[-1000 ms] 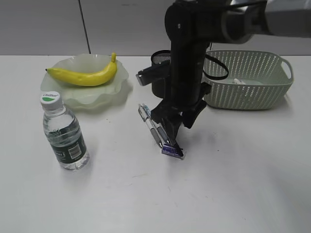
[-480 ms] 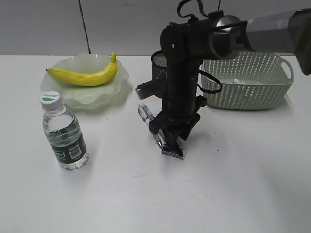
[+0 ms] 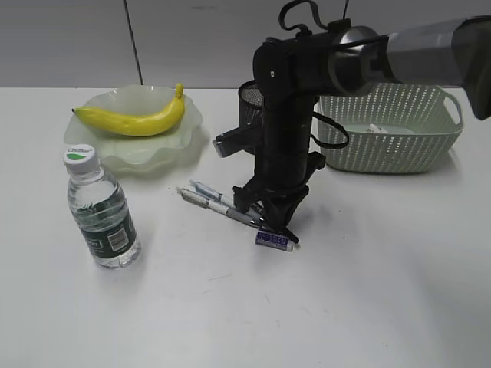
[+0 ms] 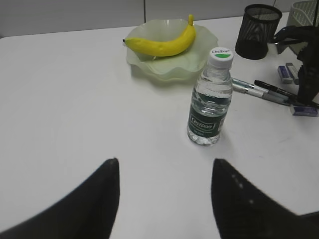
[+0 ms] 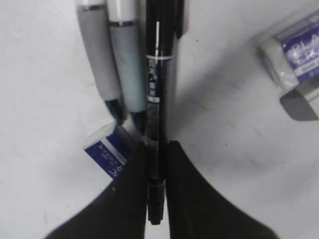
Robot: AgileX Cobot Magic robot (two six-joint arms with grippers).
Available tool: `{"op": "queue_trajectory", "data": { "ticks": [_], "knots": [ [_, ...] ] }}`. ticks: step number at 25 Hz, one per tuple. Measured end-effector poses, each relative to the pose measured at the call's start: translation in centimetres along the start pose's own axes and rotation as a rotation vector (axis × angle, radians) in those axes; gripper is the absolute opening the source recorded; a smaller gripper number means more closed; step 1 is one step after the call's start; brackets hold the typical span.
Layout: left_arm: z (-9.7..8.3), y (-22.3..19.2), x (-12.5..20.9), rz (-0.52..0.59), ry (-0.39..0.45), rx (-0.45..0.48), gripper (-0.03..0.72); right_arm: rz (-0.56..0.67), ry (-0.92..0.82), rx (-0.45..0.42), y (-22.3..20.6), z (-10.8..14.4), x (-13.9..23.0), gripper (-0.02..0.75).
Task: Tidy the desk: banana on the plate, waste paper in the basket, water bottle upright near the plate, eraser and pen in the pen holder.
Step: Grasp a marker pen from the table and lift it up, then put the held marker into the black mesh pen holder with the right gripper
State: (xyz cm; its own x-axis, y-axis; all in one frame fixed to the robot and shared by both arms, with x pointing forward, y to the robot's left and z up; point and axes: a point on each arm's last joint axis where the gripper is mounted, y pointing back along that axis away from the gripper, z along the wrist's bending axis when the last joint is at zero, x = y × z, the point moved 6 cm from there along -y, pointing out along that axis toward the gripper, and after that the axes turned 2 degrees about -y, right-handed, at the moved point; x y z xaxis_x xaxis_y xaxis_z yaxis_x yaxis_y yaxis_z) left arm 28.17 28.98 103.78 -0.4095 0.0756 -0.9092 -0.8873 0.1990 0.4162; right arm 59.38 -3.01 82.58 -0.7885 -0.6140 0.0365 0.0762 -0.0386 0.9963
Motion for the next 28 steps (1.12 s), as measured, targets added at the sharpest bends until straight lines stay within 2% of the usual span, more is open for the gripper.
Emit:
{"op": "queue_trajectory", "data": {
  "ticks": [6,11,14,19,22,26,28],
  "knots": [
    [0.0,0.0,0.0,0.0,0.0,0.0,0.436,0.002,0.003,-0.001,0.9,0.1,-0.2,0.078],
    [0.0,0.0,0.0,0.0,0.0,0.0,0.436,-0.108,0.013,0.005,5.1,0.3,-1.8,0.078],
    [0.0,0.0,0.0,-0.001,0.0,0.0,0.436,-0.241,0.014,0.037,9.1,0.1,-3.2,0.078],
    [0.0,0.0,0.0,-0.002,0.0,0.0,0.436,-0.567,-0.021,0.097,15.8,-1.0,-6.2,0.078],
    [0.0,0.0,0.0,-0.002,-0.001,-0.001,0.436,-0.725,-0.05,0.1,18.5,-2.2,-7.4,0.078],
    [0.0,0.0,0.0,-0.003,-0.001,-0.001,0.436,-0.878,-0.073,0.114,20.7,-3.5,-7.8,0.078],
    [0.0,0.0,0.0,-0.003,-0.001,-0.001,0.436,-0.955,-0.08,0.103,21.5,-3.4,-7.5,0.078]
  ]
}}
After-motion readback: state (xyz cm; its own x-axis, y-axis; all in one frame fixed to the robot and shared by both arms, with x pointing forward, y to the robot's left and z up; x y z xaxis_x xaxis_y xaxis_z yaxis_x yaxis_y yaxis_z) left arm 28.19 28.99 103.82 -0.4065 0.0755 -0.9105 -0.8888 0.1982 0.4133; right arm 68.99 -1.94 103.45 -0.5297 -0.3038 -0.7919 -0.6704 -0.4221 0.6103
